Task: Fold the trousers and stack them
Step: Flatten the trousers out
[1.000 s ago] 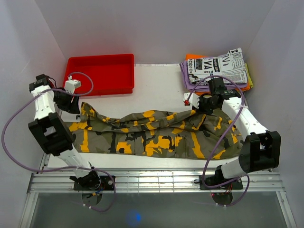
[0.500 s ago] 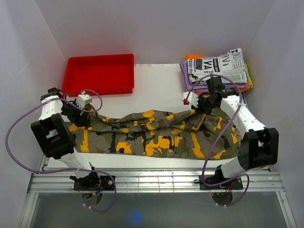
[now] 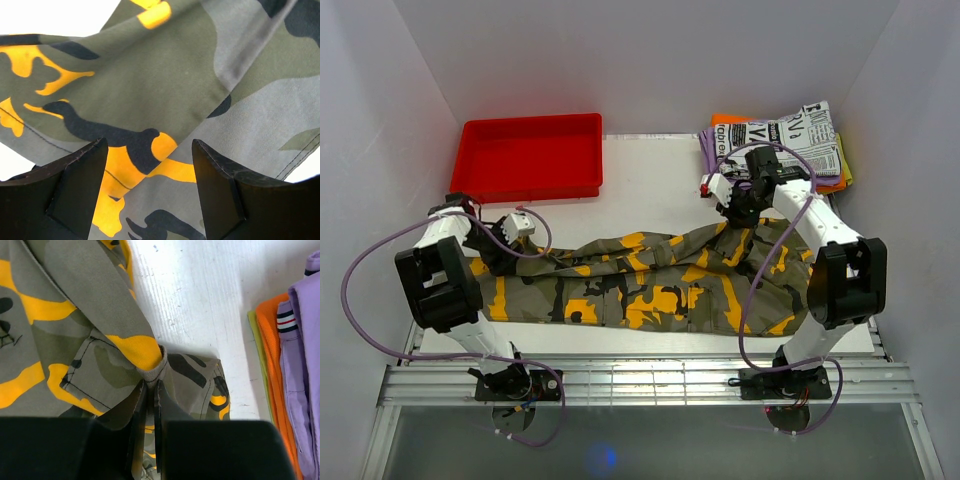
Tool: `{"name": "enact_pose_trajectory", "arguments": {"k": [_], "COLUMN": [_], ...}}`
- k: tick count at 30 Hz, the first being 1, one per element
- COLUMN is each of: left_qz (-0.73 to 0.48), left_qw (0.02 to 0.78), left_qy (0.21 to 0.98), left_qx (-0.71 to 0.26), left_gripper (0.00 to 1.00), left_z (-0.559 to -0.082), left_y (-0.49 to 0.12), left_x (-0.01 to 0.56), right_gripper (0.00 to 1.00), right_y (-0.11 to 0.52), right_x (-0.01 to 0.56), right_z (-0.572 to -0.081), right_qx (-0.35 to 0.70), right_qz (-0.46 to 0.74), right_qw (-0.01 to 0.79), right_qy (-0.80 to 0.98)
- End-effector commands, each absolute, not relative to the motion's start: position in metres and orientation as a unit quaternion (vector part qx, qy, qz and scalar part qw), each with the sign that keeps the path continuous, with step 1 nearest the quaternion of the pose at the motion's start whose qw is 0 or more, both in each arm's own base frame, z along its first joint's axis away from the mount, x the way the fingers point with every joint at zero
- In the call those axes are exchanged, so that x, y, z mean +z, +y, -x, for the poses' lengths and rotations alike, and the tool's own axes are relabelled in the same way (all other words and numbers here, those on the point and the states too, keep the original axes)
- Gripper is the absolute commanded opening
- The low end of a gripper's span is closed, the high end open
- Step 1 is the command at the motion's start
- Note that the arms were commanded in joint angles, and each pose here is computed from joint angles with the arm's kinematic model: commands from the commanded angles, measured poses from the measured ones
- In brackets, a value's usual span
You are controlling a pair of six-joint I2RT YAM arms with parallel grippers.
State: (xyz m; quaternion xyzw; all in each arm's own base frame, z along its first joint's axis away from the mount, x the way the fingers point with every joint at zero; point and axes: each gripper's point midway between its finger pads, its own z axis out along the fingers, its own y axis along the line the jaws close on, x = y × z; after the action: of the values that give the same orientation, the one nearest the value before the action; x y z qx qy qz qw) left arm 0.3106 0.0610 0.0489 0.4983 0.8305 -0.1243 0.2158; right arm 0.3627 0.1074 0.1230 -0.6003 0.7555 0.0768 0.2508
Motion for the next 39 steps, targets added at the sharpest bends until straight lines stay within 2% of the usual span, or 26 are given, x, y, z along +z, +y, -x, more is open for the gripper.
{"name": "enact_pose_trajectory", "arguments": {"k": [1, 9, 16, 20, 21, 23, 24, 26, 27, 28, 34, 39], "left_qz": [-0.535, -0.532, -0.526, -0.507, -0.501, -0.487, -0.484, -0.478, -0.465, -0.46, -0.371, -0.295], "left_qw": [0.225, 0.209, 0.214, 0.221, 0.222, 0.232, 0.235, 0.246, 0.25, 0.261, 0.314, 0.386], "left_qy": [0.806, 0.812, 0.814, 0.825, 0.828, 0.834, 0.835, 0.835, 0.841, 0.842, 0.871, 0.874], "left_qx": [-0.117, -0.121, -0.119, -0.116, -0.118, -0.118, -0.118, -0.116, -0.117, -0.107, -0.076, -0.013], "left_gripper": [0.79, 0.78, 0.72, 0.58, 0.46, 0.35, 0.24, 0.13, 0.03, 0.0, 0.0, 0.0], "left_z": [-0.312, -0.306, -0.311, -0.321, -0.323, -0.332, -0.334, -0.341, -0.343, -0.351, -0.381, -0.402], "left_y": [0.056, 0.056, 0.055, 0.056, 0.057, 0.057, 0.056, 0.056, 0.056, 0.058, 0.075, 0.101], "left_x": [0.05, 0.037, 0.033, 0.035, 0.036, 0.043, 0.045, 0.055, 0.059, 0.069, 0.124, 0.194], "right_gripper": [0.08, 0.08, 0.08, 0.08, 0.08, 0.08, 0.08, 0.08, 0.08, 0.08, 0.08, 0.08], "right_y": [0.106, 0.105, 0.103, 0.104, 0.103, 0.102, 0.101, 0.101, 0.101, 0.1, 0.1, 0.101], "right_x": [0.131, 0.122, 0.121, 0.121, 0.121, 0.123, 0.124, 0.127, 0.129, 0.131, 0.147, 0.165], "right_z": [-0.376, -0.383, -0.393, -0.395, -0.395, -0.395, -0.395, -0.395, -0.395, -0.396, -0.4, -0.403], "right_qx": [0.07, 0.071, 0.069, 0.079, 0.079, 0.078, 0.077, 0.075, 0.074, 0.073, 0.063, 0.046], "right_qz": [0.565, 0.551, 0.527, 0.519, 0.517, 0.516, 0.515, 0.517, 0.518, 0.519, 0.516, 0.508], "right_qw": [0.252, 0.239, 0.233, 0.227, 0.227, 0.229, 0.23, 0.236, 0.239, 0.243, 0.282, 0.333], "right_qy": [0.782, 0.797, 0.814, 0.821, 0.822, 0.822, 0.822, 0.819, 0.818, 0.816, 0.807, 0.793]}}
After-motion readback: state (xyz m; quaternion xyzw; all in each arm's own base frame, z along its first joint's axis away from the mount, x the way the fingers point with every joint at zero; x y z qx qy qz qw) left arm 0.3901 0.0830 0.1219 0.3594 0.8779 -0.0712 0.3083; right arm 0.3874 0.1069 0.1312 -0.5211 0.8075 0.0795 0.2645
